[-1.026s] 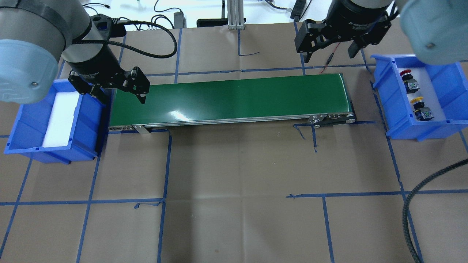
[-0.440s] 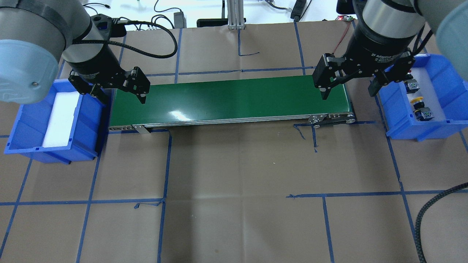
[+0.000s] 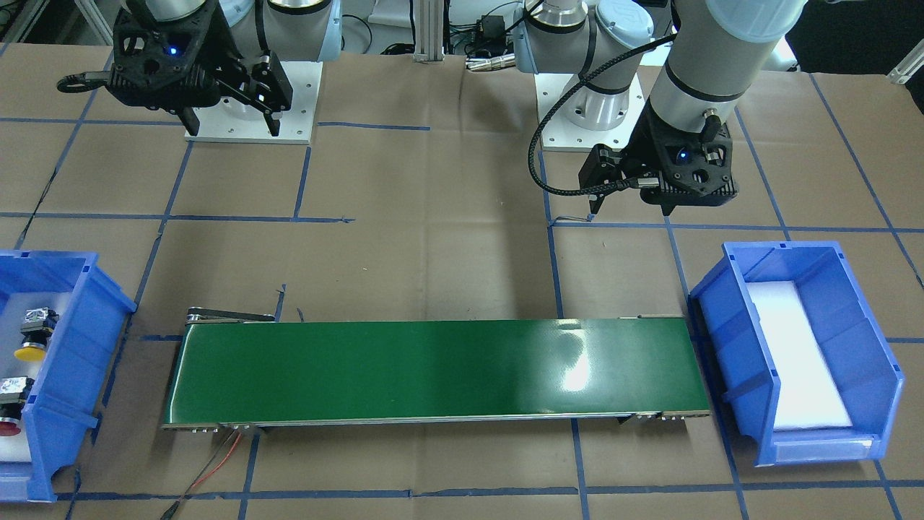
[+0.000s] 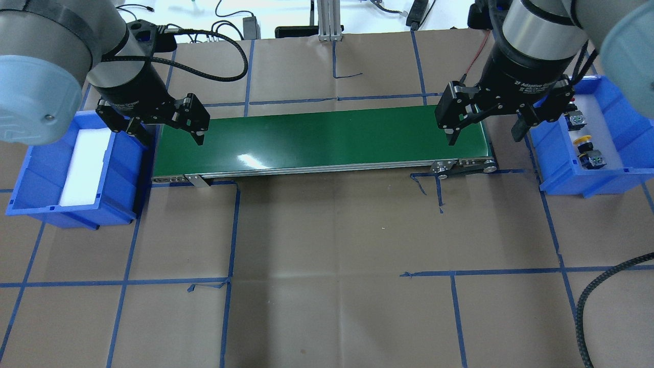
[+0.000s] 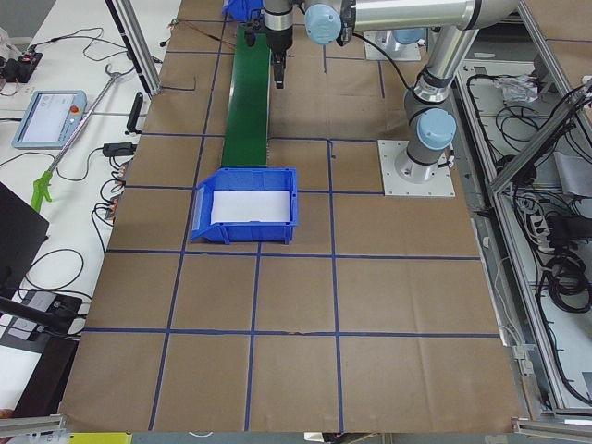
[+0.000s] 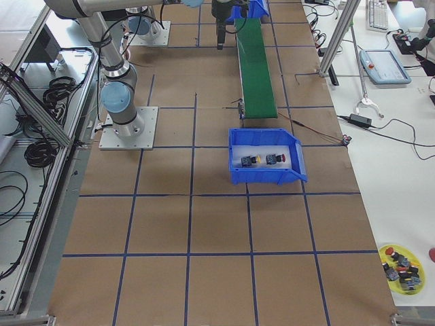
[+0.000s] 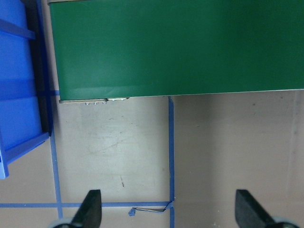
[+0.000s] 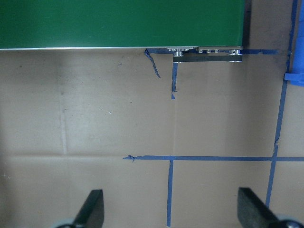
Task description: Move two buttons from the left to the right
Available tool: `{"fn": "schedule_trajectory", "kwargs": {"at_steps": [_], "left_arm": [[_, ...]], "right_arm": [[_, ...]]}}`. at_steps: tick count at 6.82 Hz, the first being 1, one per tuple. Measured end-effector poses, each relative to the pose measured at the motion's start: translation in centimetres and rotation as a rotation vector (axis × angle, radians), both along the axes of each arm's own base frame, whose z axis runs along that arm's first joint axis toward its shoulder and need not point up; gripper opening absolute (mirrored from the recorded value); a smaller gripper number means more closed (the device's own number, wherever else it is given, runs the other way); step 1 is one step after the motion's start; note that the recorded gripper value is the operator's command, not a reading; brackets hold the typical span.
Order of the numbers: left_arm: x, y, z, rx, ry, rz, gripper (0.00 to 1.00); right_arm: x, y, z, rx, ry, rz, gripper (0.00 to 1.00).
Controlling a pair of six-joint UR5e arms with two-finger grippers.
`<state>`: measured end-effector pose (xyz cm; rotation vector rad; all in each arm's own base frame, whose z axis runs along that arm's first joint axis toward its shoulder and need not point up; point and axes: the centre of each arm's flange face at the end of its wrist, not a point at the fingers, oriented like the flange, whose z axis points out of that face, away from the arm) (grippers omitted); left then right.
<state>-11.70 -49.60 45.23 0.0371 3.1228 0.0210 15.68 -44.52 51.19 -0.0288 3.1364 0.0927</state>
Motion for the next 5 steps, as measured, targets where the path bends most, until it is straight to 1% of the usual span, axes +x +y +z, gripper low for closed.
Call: {"fn": "schedule_trajectory", "kwargs": {"at_steps": [5], "left_arm": [[0.0, -0.03, -0.06, 0.001, 0.0, 0.0, 1.0]], "right_arm": [[0.04, -0.24, -0.64, 0.013, -0.003, 0.0, 1.0]]}}
